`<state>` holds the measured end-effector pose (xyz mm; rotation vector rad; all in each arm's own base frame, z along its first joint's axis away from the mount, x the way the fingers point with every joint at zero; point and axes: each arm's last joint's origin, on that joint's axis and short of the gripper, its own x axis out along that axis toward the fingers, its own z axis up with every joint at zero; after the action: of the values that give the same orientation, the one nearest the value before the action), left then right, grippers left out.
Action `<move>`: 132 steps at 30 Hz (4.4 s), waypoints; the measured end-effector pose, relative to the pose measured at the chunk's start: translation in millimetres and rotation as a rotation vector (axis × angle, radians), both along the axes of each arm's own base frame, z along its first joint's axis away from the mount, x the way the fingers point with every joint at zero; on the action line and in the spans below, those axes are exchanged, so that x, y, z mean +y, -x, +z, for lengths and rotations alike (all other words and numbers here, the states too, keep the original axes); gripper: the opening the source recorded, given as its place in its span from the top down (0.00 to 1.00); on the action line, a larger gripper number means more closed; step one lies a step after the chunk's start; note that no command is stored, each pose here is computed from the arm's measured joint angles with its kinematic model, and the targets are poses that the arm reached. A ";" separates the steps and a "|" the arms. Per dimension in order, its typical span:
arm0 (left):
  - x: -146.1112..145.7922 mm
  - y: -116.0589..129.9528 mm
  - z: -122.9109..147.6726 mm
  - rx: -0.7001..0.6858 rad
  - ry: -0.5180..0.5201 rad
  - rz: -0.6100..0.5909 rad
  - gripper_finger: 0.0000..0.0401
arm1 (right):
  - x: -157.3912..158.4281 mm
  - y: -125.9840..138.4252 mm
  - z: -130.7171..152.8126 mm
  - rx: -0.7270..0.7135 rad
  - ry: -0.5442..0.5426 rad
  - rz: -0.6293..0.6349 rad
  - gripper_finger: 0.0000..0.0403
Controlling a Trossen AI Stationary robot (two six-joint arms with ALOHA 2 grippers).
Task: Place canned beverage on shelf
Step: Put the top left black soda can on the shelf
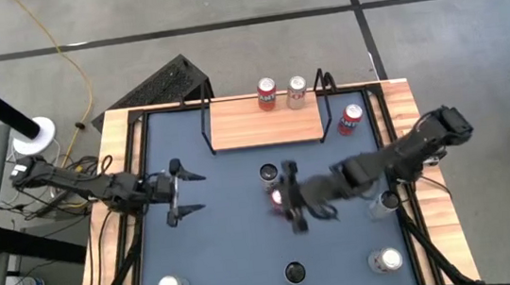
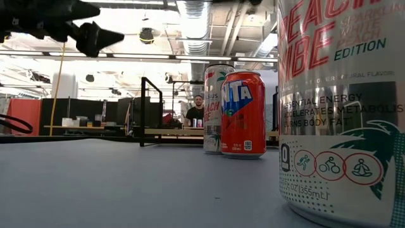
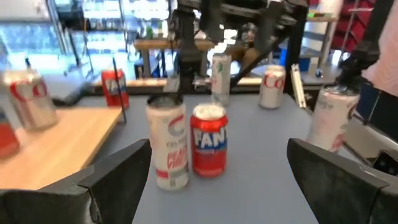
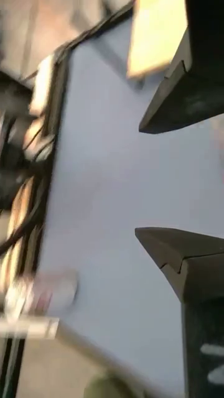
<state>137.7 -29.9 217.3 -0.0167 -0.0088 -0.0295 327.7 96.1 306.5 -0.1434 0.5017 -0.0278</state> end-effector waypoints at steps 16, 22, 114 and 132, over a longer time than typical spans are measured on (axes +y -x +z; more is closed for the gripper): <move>-0.9 -0.2 -7.7 0.081 0.058 -0.038 0.09 | -86.6 -11.3 -5.7 0.037 -0.169 -0.316 0.38; -0.9 -0.1 -9.2 0.096 0.054 -0.037 0.09 | -88.2 -11.0 -6.5 0.050 -0.141 -0.306 0.38; -2.9 1.1 -16.3 0.176 0.041 -0.111 0.09 | -50.8 -20.0 -87.2 0.026 -0.116 -0.506 0.13; -2.9 1.2 -16.5 0.178 0.040 -0.112 0.09 | -50.7 -19.4 -86.1 0.034 -0.128 -0.518 0.40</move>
<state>136.5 -32.8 200.8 -0.0601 0.1700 -0.1394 347.1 45.4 220.4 0.1147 0.5622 -0.4986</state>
